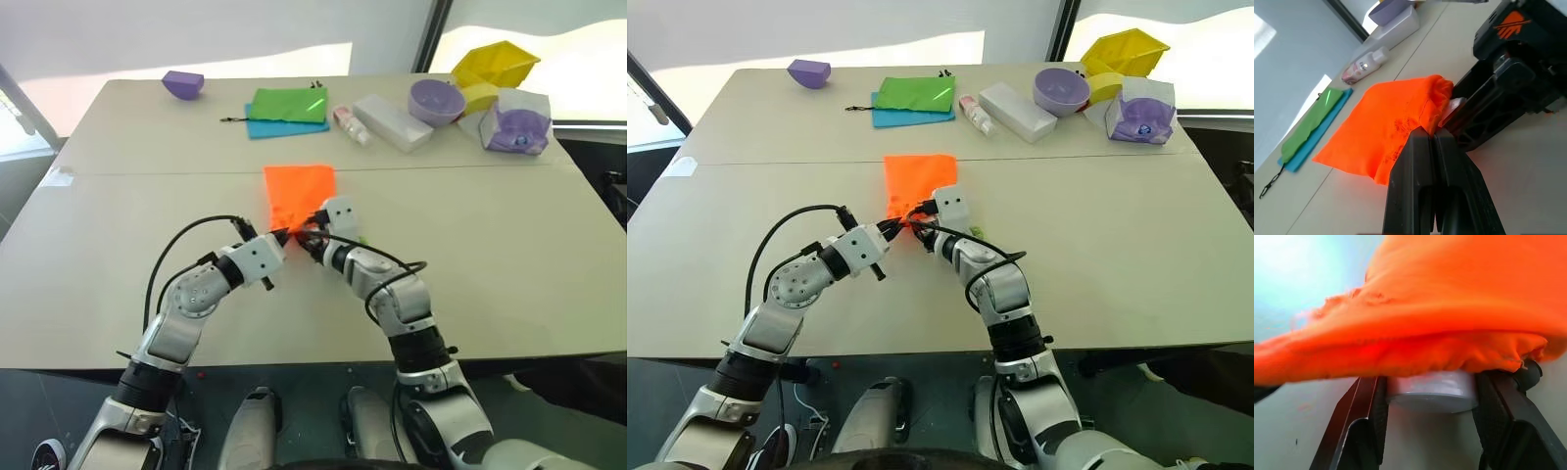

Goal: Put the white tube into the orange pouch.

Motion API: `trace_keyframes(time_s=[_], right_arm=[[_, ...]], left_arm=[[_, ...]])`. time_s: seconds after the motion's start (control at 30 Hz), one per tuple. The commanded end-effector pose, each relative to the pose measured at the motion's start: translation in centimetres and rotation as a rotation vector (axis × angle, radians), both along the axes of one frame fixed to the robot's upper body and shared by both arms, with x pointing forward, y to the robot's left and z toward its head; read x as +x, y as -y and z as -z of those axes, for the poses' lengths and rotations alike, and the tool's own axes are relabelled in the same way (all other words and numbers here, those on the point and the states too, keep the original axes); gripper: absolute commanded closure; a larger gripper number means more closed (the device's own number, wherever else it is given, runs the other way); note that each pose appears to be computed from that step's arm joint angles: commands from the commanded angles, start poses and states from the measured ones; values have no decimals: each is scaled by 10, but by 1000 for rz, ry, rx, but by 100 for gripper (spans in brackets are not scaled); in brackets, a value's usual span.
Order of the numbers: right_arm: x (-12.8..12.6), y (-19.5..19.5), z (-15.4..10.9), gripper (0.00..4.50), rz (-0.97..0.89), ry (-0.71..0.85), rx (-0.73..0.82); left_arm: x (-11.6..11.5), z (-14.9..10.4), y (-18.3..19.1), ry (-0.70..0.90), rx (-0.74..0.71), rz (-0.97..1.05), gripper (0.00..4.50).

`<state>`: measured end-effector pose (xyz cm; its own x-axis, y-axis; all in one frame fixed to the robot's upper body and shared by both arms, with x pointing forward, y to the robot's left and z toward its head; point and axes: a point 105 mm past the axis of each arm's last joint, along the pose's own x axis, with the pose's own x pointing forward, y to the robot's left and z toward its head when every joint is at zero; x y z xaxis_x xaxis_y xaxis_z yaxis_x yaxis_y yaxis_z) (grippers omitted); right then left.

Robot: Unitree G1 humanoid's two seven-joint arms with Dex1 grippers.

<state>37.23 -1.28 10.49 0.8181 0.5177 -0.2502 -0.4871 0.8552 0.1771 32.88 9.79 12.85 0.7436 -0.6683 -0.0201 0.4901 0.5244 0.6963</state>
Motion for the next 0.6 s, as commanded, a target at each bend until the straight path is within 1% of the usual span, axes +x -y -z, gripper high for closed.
trace_keyframes(time_s=[0.03,0.27,0.43,0.6], right_arm=[[3,-15,-20,269,-35,62,41],[5,-29,-26,269,-52,57,80],[11,-40,-24,269,-59,63,58],[21,-35,-21,269,-8,74,29]], left_arm=[[-4,-12,6,36,-21,25,450],[-3,-10,7,28,-19,27,450],[-3,-10,11,25,-21,36,450],[-3,-10,11,24,-11,37,450]])
